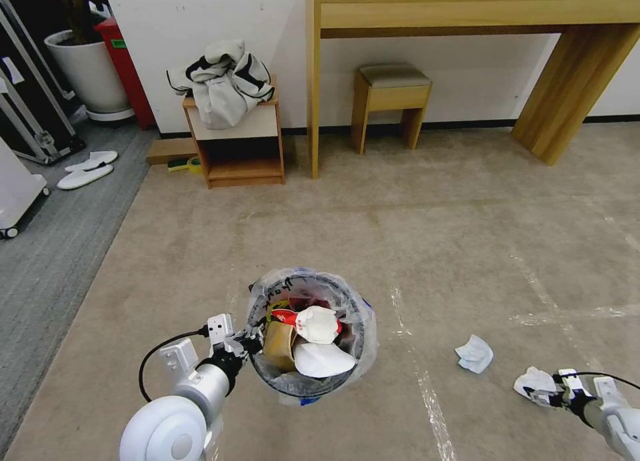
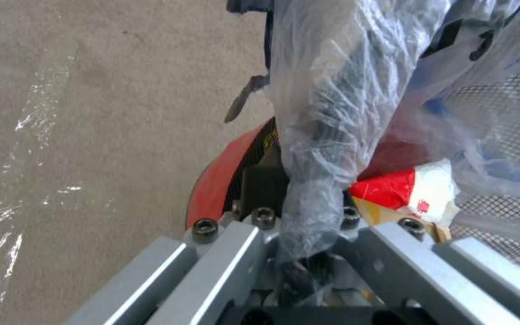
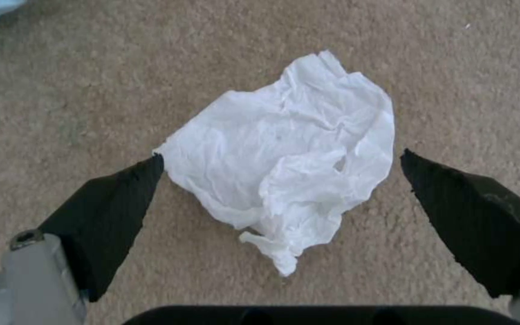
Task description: Pick up the trash bin and place the garbage on the floor into it.
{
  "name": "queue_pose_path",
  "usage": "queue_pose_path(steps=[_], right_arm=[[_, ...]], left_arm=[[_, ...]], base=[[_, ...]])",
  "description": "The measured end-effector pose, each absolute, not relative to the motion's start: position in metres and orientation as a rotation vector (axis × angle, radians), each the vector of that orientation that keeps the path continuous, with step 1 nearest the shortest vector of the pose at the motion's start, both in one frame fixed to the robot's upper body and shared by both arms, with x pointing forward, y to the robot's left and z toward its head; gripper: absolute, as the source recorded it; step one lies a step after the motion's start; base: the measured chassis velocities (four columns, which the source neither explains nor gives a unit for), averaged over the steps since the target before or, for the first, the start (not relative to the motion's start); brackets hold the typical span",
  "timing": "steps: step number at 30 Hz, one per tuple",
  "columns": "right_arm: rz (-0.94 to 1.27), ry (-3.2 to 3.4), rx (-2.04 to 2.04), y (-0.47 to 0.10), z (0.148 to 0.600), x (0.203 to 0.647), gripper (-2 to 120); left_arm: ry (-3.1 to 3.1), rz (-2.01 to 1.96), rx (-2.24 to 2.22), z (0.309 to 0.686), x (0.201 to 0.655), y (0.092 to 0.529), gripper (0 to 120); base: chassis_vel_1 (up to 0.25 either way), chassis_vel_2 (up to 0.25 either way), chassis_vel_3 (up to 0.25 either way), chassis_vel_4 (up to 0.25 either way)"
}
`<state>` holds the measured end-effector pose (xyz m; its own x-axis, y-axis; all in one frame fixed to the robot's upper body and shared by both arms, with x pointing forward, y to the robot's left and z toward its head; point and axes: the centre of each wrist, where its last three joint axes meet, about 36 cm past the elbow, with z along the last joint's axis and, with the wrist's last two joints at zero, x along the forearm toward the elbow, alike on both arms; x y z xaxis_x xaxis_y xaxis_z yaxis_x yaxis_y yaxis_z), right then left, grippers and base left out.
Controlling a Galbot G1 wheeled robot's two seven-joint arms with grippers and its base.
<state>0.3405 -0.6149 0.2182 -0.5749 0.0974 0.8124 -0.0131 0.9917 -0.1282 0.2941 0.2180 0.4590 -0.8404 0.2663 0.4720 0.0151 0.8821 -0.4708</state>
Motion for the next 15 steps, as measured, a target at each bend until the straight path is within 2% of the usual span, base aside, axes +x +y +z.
queue_pose_path(steps=[15], right_arm=[[0.162,-2.163,-0.102,-0.6124,0.2114,0.3378,99]], left_arm=[[-2.506,0.621,-0.205,0.4573,0.2944,0.2196,1]], base=[[0.000,0.000,0.000,0.000]])
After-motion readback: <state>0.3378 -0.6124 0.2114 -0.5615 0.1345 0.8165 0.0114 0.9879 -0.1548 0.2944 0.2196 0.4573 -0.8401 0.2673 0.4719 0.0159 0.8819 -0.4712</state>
